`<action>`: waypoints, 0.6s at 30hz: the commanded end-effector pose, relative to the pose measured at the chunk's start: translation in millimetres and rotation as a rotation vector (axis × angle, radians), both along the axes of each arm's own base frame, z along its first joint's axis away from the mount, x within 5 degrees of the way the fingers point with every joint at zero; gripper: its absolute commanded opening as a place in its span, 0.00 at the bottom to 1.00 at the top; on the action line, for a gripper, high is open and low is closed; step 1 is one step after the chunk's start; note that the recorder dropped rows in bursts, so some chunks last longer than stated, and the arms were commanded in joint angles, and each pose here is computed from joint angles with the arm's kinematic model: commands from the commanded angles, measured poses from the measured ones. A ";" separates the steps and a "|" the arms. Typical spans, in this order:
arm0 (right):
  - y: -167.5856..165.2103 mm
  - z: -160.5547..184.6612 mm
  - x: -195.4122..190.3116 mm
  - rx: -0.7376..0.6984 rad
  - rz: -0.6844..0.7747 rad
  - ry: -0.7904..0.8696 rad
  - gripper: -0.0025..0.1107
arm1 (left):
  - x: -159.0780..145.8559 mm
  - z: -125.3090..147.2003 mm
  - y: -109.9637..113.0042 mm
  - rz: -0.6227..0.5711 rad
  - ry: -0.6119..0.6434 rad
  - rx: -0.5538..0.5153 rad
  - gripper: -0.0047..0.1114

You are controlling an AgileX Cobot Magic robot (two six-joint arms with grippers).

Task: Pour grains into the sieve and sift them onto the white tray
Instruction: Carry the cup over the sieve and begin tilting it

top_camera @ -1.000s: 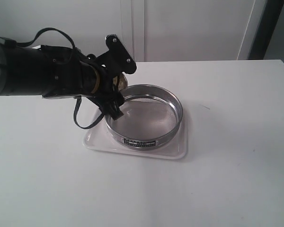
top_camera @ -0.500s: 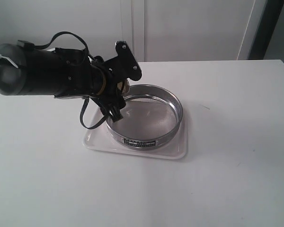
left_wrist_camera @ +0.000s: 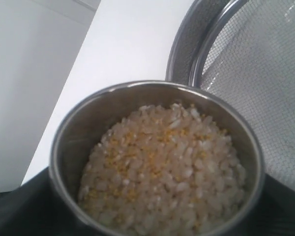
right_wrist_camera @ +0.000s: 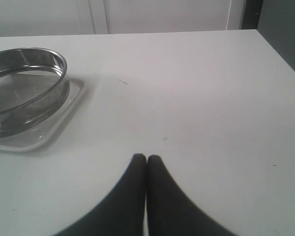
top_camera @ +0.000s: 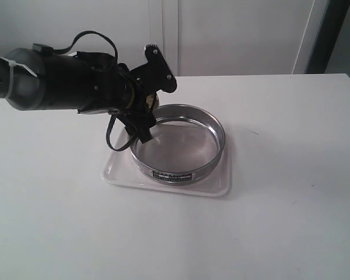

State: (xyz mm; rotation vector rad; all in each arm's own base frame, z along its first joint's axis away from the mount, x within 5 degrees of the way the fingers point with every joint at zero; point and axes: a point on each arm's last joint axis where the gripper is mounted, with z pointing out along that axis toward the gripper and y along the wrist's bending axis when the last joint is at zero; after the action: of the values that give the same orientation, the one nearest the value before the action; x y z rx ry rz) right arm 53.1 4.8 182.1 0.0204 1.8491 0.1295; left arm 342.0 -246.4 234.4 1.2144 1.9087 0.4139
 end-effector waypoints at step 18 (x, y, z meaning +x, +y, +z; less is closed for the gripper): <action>-0.2 -0.5 0.0 -0.007 0.001 -0.013 0.02 | -7.2 -2.9 -11.2 -0.065 0.006 0.119 0.04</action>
State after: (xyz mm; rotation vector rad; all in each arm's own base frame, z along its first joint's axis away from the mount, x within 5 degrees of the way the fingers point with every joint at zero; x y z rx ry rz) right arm 53.1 4.8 182.1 0.0204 1.8491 0.1295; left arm 335.8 -256.1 223.4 1.3591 1.8922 0.4924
